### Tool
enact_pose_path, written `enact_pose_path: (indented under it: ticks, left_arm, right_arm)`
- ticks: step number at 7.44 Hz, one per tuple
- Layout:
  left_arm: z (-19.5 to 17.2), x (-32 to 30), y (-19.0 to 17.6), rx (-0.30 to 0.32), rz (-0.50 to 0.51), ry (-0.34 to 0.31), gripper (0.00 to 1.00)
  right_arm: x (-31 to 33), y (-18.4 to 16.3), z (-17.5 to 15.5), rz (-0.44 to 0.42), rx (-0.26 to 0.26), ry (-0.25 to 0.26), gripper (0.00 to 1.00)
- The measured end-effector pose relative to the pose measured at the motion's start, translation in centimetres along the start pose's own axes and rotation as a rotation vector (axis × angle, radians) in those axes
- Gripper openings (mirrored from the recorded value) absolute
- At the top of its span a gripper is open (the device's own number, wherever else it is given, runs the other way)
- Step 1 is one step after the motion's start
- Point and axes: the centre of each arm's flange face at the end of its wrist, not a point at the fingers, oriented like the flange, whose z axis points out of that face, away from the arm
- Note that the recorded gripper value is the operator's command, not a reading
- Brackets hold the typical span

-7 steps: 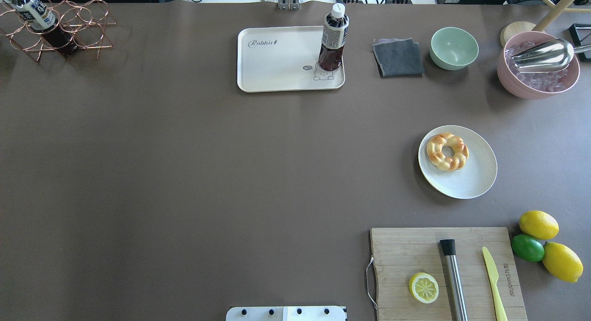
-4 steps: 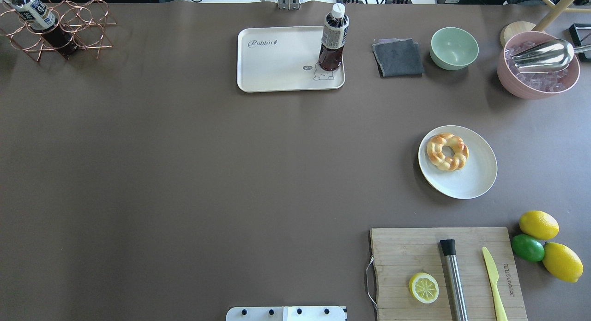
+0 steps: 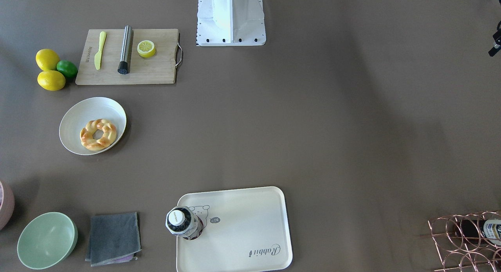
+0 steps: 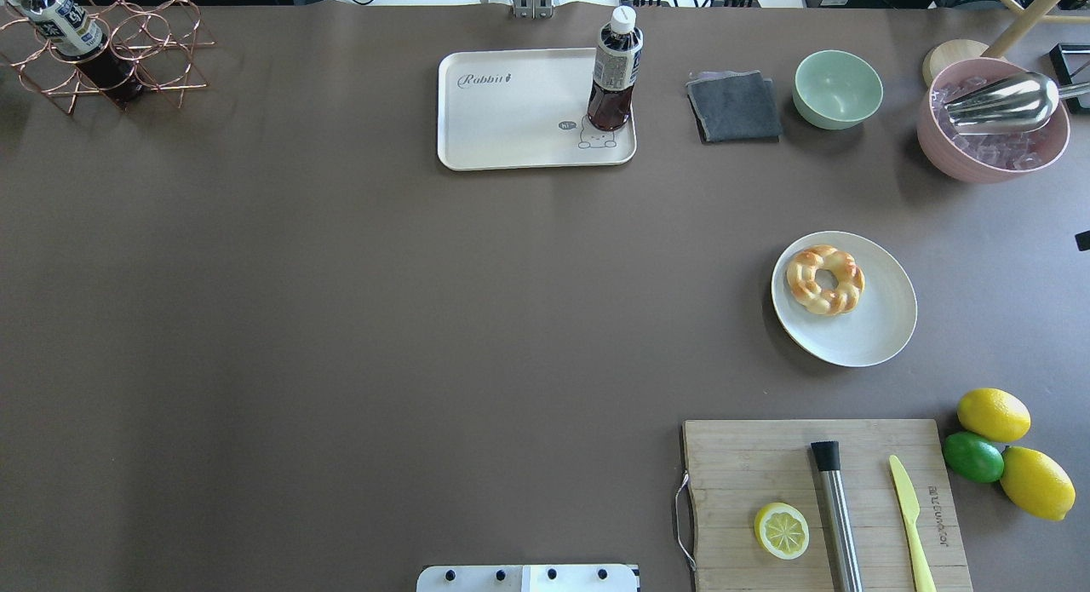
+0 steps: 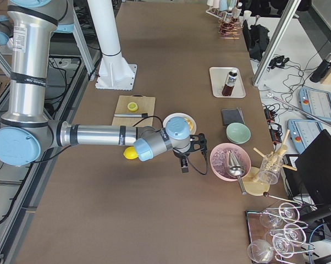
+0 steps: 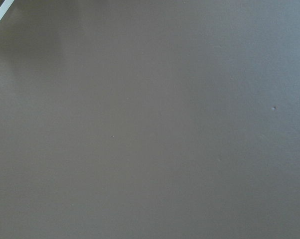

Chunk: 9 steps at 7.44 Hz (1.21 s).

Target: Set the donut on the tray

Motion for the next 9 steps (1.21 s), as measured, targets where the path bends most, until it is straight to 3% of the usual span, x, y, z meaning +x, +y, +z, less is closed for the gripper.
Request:
enact_pose_path:
  ticks: [2,3,5,7,9]
  left_arm:
    - [0.9,0.7,-1.0,-0.016,0.008,0.030,0.96]
    - [1.0,0.8,-1.5,-0.014,-0.012,0.032,0.96]
    - [1.0,0.9,-2.1,-0.010,-0.029,0.033,0.96]
    - [0.9,1.0,-2.4,-0.006,-0.038,0.034,0.96]
    - [0.9,1.0,-2.5,-0.006,-0.048,0.033,0.96]
  right_arm:
    - [-5.1,-3.0,3.9,-0.032,-0.029,-0.010,1.00]
    - [-7.6,-3.2,5.6,-0.032,-0.034,-0.023,0.90]
    - [-10.6,-2.1,9.1,0.054,-0.031,-0.051,0.58]
    - [-12.1,-1.0,11.9,0.080,-0.025,-0.061,0.38]
    - [-14.1,-0.6,13.6,0.107,-0.032,-0.058,0.37]
